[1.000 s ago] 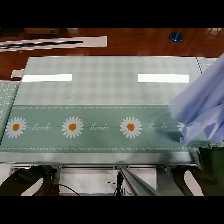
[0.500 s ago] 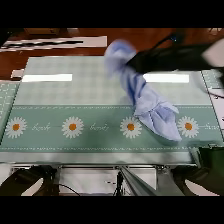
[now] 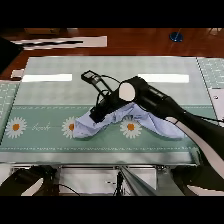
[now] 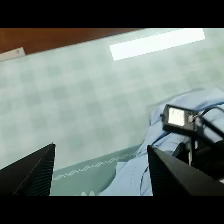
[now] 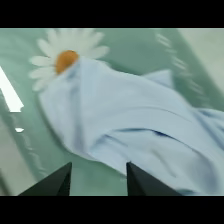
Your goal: Fold the shirts.
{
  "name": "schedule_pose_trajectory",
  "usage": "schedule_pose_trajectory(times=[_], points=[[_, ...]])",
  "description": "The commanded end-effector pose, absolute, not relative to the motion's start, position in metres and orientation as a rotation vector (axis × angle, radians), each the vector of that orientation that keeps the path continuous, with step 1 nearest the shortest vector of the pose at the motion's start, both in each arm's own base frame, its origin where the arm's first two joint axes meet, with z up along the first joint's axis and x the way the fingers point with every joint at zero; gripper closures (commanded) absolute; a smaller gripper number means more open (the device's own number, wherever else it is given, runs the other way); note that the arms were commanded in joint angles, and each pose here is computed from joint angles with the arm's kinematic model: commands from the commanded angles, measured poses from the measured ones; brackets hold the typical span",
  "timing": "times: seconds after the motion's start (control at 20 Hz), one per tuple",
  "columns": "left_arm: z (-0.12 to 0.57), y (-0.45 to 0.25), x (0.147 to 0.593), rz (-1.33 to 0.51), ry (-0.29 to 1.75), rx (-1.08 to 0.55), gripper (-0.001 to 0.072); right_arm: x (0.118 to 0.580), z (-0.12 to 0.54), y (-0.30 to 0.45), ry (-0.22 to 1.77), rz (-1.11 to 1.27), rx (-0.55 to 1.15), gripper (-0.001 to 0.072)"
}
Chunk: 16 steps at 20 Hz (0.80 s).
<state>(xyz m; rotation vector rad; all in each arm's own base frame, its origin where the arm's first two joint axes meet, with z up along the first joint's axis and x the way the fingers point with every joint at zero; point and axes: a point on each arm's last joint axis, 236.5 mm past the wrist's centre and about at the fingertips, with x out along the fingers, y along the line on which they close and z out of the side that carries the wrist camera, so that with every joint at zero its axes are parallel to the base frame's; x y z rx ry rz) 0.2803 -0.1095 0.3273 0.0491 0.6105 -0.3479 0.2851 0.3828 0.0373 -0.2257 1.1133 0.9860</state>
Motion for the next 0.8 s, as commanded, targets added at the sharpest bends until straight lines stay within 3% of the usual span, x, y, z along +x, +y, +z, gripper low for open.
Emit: schedule_pose_trajectory(times=[0.0, 0.15, 0.35, 0.55, 0.75], points=[[0.285, -0.111, 0.285, -0.343, 0.717, 0.075, -0.0013, 0.334, 0.063, 0.294, 1.048, 0.770, -0.397, 0.0285], [0.222, -0.111, 0.285, -0.348, 0.866, 0.138, -0.0013, 0.381, 0.112, 0.165, 0.984, 0.457, -0.437, 0.0282], [0.122, -0.121, 0.269, -0.399, 1.087, 0.153, -0.0010, 0.397, 0.150, 0.018, 0.961, 0.126, -0.233, 0.0282], [0.050, -0.158, 0.239, -0.516, 1.230, -0.014, -0.0009, 0.398, 0.155, -0.051, 0.930, 0.008, 0.086, 0.0283], [0.011, -0.164, 0.222, -0.527, 1.307, -0.119, -0.0010, 0.398, 0.155, -0.079, 0.906, -0.040, 0.173, 0.0282]])
